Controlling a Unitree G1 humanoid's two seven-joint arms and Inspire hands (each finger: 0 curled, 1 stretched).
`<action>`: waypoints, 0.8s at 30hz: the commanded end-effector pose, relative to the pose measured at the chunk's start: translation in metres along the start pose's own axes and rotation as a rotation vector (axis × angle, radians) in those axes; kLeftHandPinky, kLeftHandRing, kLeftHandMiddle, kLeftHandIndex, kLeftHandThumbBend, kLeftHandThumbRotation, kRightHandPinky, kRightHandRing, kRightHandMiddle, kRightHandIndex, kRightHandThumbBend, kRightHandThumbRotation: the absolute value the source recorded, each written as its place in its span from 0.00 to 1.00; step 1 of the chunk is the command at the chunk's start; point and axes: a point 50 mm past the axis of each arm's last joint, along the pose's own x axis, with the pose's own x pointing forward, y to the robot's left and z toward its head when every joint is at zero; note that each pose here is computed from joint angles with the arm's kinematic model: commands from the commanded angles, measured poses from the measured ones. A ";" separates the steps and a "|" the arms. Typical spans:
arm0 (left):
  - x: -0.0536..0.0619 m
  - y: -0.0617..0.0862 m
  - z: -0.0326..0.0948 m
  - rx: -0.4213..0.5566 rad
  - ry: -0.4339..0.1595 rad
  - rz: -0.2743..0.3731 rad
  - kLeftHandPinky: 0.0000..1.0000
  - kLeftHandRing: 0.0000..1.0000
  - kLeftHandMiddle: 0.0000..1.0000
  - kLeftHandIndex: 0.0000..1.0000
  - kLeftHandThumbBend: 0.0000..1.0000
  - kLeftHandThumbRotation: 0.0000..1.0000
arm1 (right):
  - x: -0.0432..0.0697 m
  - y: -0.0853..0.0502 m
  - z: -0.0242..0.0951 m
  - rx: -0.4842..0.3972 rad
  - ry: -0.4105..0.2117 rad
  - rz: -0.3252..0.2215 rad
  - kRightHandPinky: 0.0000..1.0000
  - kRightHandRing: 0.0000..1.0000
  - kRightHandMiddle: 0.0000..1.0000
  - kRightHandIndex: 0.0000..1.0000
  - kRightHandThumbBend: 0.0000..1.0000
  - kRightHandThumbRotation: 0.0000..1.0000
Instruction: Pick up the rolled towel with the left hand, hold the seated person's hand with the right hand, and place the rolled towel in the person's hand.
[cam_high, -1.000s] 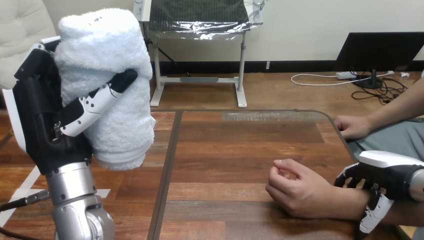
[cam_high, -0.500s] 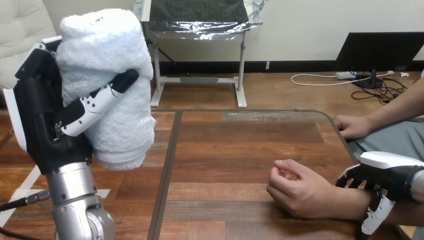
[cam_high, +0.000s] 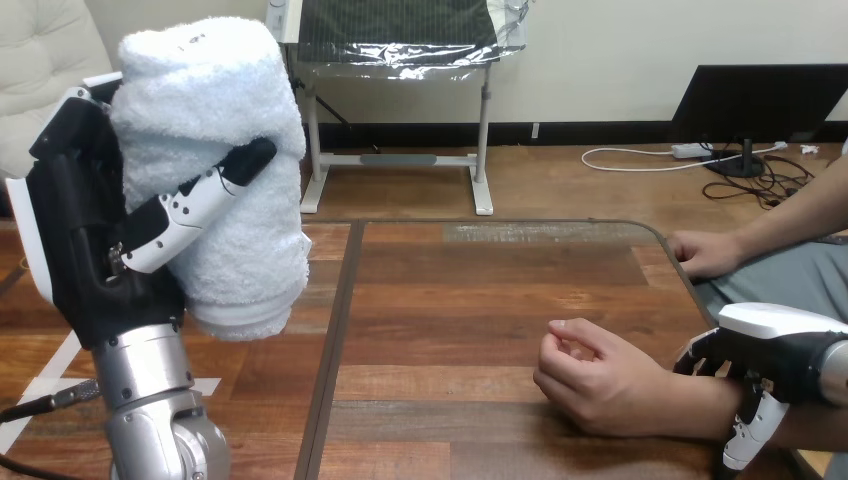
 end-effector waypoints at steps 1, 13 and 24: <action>0.014 -0.010 0.016 -0.039 -0.102 -0.027 0.23 0.29 0.35 0.40 0.53 0.00 | 0.001 0.017 -0.011 -0.016 0.057 0.075 0.39 0.53 0.61 0.68 1.00 0.00; 0.015 -0.009 0.015 -0.029 -0.103 -0.031 0.22 0.29 0.35 0.40 0.54 0.00 | 0.003 0.016 -0.007 -0.005 0.039 0.054 0.21 0.31 0.41 0.56 0.99 0.00; 0.016 -0.010 0.011 0.013 -0.101 -0.022 0.22 0.29 0.35 0.40 0.54 0.00 | 0.003 0.016 -0.004 0.015 0.010 -0.014 0.23 0.36 0.45 0.49 0.98 0.00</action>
